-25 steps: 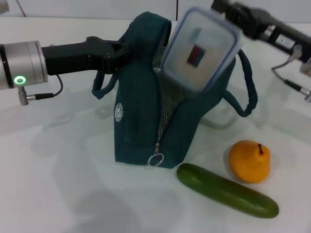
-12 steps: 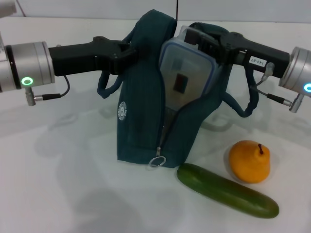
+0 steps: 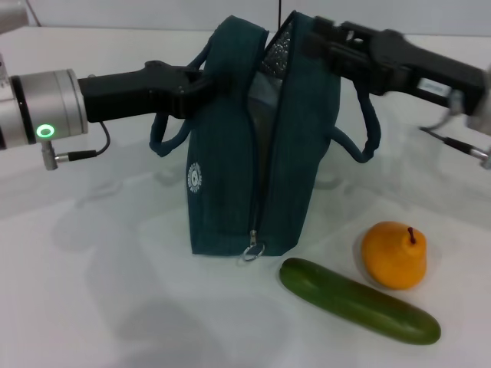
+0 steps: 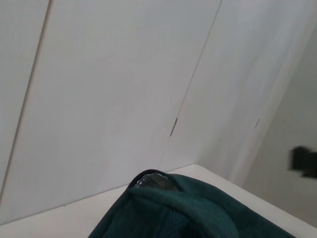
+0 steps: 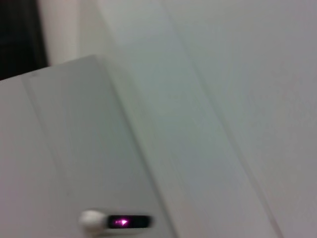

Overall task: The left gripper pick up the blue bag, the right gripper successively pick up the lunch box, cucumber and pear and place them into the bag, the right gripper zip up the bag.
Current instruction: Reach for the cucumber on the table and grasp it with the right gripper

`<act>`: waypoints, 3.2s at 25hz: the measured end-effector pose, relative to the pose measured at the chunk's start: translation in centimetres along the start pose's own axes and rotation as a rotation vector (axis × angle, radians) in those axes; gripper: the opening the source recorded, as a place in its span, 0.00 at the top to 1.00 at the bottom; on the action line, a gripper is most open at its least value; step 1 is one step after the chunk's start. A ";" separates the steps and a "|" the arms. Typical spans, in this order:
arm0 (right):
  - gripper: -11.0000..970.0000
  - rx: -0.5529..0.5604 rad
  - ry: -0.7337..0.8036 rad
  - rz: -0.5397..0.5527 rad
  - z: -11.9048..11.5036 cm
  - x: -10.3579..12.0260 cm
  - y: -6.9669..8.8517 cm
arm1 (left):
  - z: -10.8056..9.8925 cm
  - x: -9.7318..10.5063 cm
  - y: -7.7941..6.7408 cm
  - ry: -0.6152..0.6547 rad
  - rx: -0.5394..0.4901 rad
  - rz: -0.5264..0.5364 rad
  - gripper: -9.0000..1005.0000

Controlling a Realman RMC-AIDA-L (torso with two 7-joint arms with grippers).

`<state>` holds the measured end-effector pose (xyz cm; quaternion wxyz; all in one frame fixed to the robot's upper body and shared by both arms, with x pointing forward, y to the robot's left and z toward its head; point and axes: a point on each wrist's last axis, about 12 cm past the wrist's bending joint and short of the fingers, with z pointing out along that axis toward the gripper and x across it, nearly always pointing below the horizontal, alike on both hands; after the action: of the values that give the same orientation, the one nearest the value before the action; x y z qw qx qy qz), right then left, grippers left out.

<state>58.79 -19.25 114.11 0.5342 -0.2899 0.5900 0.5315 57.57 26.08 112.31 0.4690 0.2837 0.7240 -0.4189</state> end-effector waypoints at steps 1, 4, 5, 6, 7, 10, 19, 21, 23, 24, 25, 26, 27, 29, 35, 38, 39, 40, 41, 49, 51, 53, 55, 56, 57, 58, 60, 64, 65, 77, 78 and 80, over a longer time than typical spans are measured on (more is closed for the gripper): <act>0.56 -0.027 0.007 -0.027 -0.5 -0.6 0.4 | -0.1 0.1 0.0 0.000 -0.002 -0.002 0.95; 0.45 -0.080 0.109 -0.069 -1.6 -2.3 1.4 | -0.4 0.3 0.1 0.003 -0.011 -0.006 0.95; 0.42 -0.089 0.167 -0.085 -1.9 -3.0 1.7 | -0.5 0.3 0.1 0.005 -0.013 -0.007 0.95; 0.41 -0.089 0.238 -0.080 -2.2 -3.5 1.9 | -0.6 0.4 0.2 0.007 -0.014 -0.008 0.95; 0.41 -0.088 0.283 -0.082 -2.2 -3.8 2.1 | -0.6 0.5 0.2 0.008 -0.016 -0.010 0.95; 0.40 -0.061 0.498 -0.085 -1.7 -4.8 2.8 | -0.8 0.7 0.2 0.010 -0.020 -0.013 0.95; 0.32 -0.079 0.766 -0.157 0.8 -5.7 5.2 | -0.8 0.7 0.2 0.012 -0.023 -0.016 0.95; 0.29 -0.113 0.804 -0.166 1.3 -6.2 5.6 | -0.8 0.6 0.3 0.012 -0.024 -0.017 0.95; 0.09 -0.108 0.843 -0.175 1.8 -6.7 5.7 | -0.8 0.6 0.3 0.013 -0.024 -0.016 0.95; 0.09 -0.097 0.865 -0.179 2.0 -6.8 5.6 | -0.8 0.6 0.3 0.013 -0.025 -0.016 0.95; 0.09 -0.081 0.892 -0.186 2.3 -6.9 5.5 | -0.8 0.6 0.3 0.014 -0.025 -0.016 0.95; 0.09 -0.068 0.918 -0.187 2.6 -6.9 5.5 | -0.8 0.6 0.3 0.014 -0.026 -0.017 0.95; 0.09 -0.058 0.941 -0.190 3.0 -6.9 5.5 | -0.8 0.6 0.3 0.014 -0.026 -0.017 0.95; 0.09 -0.044 0.994 -0.201 3.8 -6.5 5.5 | -0.8 0.6 0.3 0.014 -0.027 -0.018 0.95; 0.09 -0.022 1.137 -0.227 5.7 -4.3 5.6 | -0.6 0.4 0.5 0.013 -0.044 -0.014 0.95; 0.09 -0.030 1.173 -0.227 6.2 -3.6 5.5 | -0.4 0.4 0.5 0.013 -0.040 -0.013 0.95; 0.09 -0.032 1.183 -0.225 6.3 -3.4 5.5 | -0.4 0.4 0.5 0.013 -0.039 -0.013 0.95; 0.10 -0.034 1.191 -0.223 6.4 -3.1 5.5 | -0.4 0.4 0.4 0.013 -0.039 -0.013 0.95; 0.10 -0.035 1.197 -0.222 6.5 -2.9 5.4 | -0.3 0.4 0.4 0.012 -0.039 -0.014 0.95; 0.13 -0.004 1.251 -0.224 6.9 -0.8 4.9 | -0.2 0.4 0.4 0.012 -0.035 -0.018 0.95; 0.15 -0.004 1.266 -0.224 7.1 -0.3 5.1 | -0.2 0.5 0.4 0.013 -0.035 -0.023 0.95; 0.16 -0.006 1.275 -0.224 7.3 -0.1 5.2 | -0.1 0.6 0.3 0.014 -0.032 -0.029 0.95; 0.16 -0.011 1.285 -0.225 7.5 0.4 5.5 | 0.0 0.7 0.3 0.015 -0.028 -0.031 0.95; 0.17 -0.014 1.289 -0.227 7.6 0.6 5.6 | 0.2 0.8 0.3 0.016 -0.024 -0.034 0.95; 0.17 -0.015 1.290 -0.229 7.6 0.7 5.7 | 0.3 0.8 0.3 0.017 -0.022 -0.035 0.95; 0.17 -0.018 1.295 -0.230 7.7 0.8 5.8 | 0.3 0.8 0.3 0.017 -0.021 -0.036 0.95; 0.18 -0.023 1.304 -0.231 7.8 1.1 5.9 | 0.4 0.9 0.3 0.017 -0.021 -0.039 0.95; 0.19 -0.020 1.320 -0.226 8.0 1.6 5.9 | 0.6 1.1 0.3 0.019 -0.031 -0.049 0.95; 0.20 -0.019 1.322 -0.227 8.1 1.7 5.9 | 0.6 1.2 0.3 0.020 -0.030 -0.050 0.95; 0.23 -0.013 1.351 -0.210 8.1 3.4 6.4 | 1.2 1.7 0.1 0.026 -0.013 -0.080 0.95; 0.24 -0.011 1.351 -0.209 8.0 3.5 6.4 | 1.2 1.8 0.1 0.026 -0.013 -0.082 0.95; 0.24 0.002 1.352 -0.196 7.9 3.6 6.2 | 1.2 1.8 0.1 0.025 -0.014 -0.083 0.95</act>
<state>54.77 -9.35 113.73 0.0939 -0.6097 0.7657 0.1822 57.46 25.13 110.34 0.4441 0.2551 0.7437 -0.4295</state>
